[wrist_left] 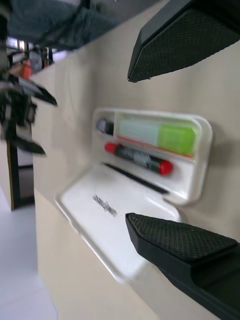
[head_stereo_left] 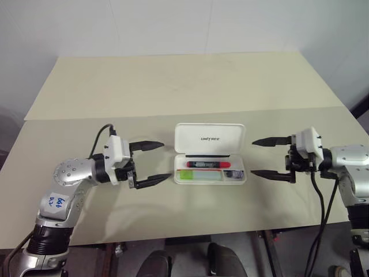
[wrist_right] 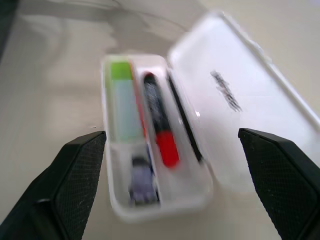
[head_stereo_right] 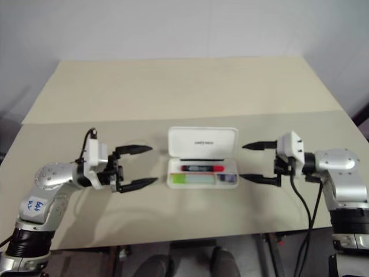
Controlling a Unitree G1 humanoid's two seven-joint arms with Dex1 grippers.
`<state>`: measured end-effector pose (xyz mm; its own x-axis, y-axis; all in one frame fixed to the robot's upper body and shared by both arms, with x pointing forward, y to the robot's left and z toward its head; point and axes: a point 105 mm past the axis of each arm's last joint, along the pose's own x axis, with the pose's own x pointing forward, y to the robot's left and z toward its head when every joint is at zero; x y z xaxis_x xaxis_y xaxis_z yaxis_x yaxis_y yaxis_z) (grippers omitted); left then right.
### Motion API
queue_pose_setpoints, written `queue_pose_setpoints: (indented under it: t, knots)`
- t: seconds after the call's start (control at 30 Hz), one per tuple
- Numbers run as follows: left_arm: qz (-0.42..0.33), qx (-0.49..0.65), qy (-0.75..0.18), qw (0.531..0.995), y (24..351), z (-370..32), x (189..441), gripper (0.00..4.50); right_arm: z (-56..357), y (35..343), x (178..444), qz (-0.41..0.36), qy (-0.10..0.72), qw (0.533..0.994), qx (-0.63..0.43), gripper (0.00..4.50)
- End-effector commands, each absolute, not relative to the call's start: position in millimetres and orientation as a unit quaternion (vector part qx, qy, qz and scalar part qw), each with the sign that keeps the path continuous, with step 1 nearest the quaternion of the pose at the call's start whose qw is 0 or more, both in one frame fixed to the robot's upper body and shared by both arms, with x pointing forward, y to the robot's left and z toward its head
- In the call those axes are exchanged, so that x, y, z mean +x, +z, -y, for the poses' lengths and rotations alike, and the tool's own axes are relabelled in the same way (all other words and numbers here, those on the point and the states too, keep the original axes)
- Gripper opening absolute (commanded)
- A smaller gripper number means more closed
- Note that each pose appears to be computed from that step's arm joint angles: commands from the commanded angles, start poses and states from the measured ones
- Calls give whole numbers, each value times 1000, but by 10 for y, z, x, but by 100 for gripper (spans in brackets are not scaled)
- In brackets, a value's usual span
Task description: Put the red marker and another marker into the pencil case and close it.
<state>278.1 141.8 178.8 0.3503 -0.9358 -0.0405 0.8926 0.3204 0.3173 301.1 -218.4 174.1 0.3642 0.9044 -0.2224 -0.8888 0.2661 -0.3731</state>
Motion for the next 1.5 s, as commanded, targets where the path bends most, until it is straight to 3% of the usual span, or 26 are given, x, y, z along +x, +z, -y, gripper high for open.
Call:
queue_pose_setpoints:
  t: [0.03,0.3,0.4,0.6,0.7,0.83,0.93,1.1,1.5]
  knots:
    - [88,150,-539,824,1834,-1587,2823,450,2407,1831,2967,32,535,811,-235,446]
    - [68,143,-522,838,1718,-1778,2868,450,2505,1936,2883,29,531,820,-212,446]
    - [59,123,-541,830,1684,-1765,2823,397,2533,1918,2886,22,529,819,-220,450]
    - [68,106,-533,837,1665,-1736,2858,192,2474,1895,2911,25,525,821,-225,450]
    - [76,92,-529,840,1669,-1705,2892,129,2446,1886,2916,26,522,822,-228,450]
    - [96,92,-512,849,1694,-1685,2977,4,2434,1874,2920,20,520,822,-232,450]
    - [134,106,-464,869,1775,-1695,3165,4,2427,1879,2919,16,519,822,-235,450]
    - [133,101,-394,904,1790,-1711,3456,4,2431,1904,2931,23,511,825,-238,450]
    - [26,90,-399,912,1414,-1262,3890,4,2375,1916,2931,27,506,828,-240,450]
